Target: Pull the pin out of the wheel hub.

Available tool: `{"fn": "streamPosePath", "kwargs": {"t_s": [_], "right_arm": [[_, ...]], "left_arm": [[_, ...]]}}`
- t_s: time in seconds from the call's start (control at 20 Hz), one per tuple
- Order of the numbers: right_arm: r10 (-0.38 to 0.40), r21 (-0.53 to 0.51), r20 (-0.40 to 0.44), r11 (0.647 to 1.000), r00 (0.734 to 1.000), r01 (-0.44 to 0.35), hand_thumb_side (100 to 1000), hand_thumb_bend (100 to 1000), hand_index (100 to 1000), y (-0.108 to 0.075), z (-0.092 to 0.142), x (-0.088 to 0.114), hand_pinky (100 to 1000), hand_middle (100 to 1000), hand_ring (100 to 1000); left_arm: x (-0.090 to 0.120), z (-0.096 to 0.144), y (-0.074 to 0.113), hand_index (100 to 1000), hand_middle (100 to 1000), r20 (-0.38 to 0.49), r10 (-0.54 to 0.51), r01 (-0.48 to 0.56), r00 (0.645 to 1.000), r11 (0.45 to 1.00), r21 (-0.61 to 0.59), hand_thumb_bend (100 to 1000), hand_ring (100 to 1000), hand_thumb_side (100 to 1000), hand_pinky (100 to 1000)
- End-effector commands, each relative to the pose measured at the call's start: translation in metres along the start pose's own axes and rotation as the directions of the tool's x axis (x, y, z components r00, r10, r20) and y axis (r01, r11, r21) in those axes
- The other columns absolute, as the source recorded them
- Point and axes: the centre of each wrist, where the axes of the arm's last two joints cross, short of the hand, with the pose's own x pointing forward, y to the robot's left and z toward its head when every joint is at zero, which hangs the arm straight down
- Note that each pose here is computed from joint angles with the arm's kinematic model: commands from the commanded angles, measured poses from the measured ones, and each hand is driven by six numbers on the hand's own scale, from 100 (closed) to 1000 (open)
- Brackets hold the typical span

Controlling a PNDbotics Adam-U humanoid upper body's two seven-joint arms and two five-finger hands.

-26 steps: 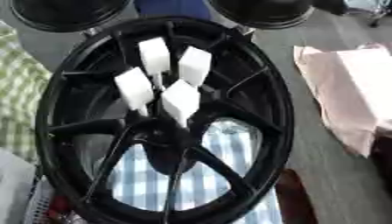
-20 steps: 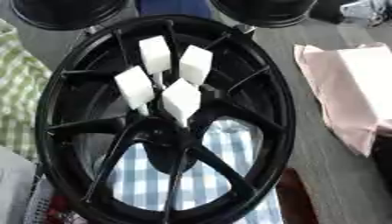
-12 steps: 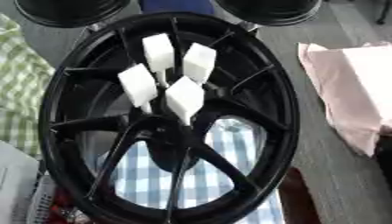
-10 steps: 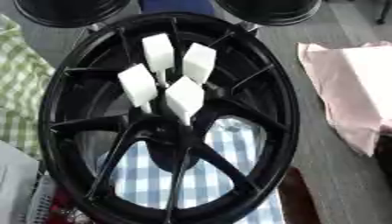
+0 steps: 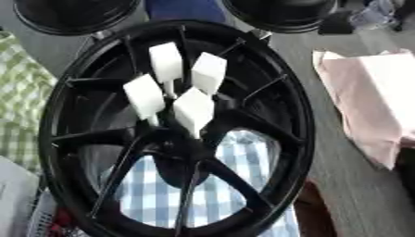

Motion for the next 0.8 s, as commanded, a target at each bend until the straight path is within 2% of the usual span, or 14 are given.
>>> {"fn": "streamPosePath", "kwargs": {"t_s": [0.05,0.35,0.8], "right_arm": [[0.035,0.063,0.013,0.997,0.999,-0.036,461,535,856,-0.003,-0.010,-0.001,926,866,866],[0.068,0.149,0.066,0.986,0.996,-0.077,479,536,853,0.001,-0.033,-0.003,924,864,866],[0.073,0.153,0.116,0.984,0.991,-0.091,458,527,848,0.002,-0.068,-0.009,923,860,862]], "left_arm": [[0.012,-0.006,0.006,806,743,0.042,-0.027,0.027,0.999,1.000,-0.005,1000,760,636,727],[0.016,-0.009,0.004,806,743,0.055,-0.023,0.024,0.998,1.000,-0.015,1000,760,636,726],[0.020,-0.010,0.002,806,744,0.066,-0.012,0.014,0.998,1.000,-0.027,1000,760,635,725]]}}
